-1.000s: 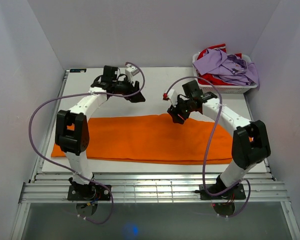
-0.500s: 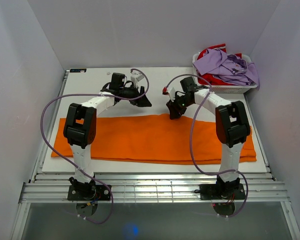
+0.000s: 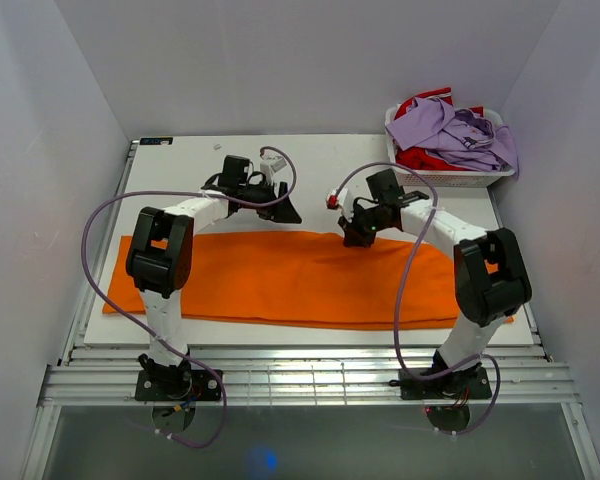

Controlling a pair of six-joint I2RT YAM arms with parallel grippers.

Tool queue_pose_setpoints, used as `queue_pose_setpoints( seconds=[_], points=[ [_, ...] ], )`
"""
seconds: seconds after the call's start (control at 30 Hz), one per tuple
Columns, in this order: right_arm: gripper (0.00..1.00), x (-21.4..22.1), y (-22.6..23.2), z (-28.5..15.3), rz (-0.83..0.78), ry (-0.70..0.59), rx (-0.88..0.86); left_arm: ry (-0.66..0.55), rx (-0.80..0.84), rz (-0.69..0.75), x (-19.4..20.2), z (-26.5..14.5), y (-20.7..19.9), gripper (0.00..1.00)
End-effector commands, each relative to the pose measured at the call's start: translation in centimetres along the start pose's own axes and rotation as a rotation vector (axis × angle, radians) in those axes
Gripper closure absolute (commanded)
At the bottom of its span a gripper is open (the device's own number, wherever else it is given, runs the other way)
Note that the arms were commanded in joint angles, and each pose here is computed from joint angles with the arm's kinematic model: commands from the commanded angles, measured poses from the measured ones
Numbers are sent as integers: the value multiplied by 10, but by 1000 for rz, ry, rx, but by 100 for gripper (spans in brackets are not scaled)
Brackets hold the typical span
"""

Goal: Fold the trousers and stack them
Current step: Fold the trousers

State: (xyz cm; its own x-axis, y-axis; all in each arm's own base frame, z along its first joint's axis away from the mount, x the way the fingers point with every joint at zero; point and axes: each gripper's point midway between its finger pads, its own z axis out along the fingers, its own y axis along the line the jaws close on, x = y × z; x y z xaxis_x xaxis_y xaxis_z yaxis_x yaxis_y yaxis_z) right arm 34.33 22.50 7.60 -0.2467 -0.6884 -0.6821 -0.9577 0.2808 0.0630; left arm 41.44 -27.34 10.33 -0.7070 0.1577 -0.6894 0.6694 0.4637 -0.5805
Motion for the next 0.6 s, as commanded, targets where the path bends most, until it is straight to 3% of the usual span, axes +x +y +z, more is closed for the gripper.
queue_pose_setpoints(
  seconds=[0.0, 0.2, 0.37, 0.57],
  points=[
    [92, -4, 13, 2, -167, -9, 72, -36, 24, 34, -13, -11, -31, 28],
    [92, 35, 34, 20, -309, 47, 231, -11, 65, -3, 9, -7, -61, 26],
    [92, 31, 34, 17, -414, -11, 423, 16, 97, -59, 28, -2, -83, 23],
    [92, 42, 32, 14, -400, 3, 522, 66, 125, -154, 48, 10, -97, 21]
  ],
)
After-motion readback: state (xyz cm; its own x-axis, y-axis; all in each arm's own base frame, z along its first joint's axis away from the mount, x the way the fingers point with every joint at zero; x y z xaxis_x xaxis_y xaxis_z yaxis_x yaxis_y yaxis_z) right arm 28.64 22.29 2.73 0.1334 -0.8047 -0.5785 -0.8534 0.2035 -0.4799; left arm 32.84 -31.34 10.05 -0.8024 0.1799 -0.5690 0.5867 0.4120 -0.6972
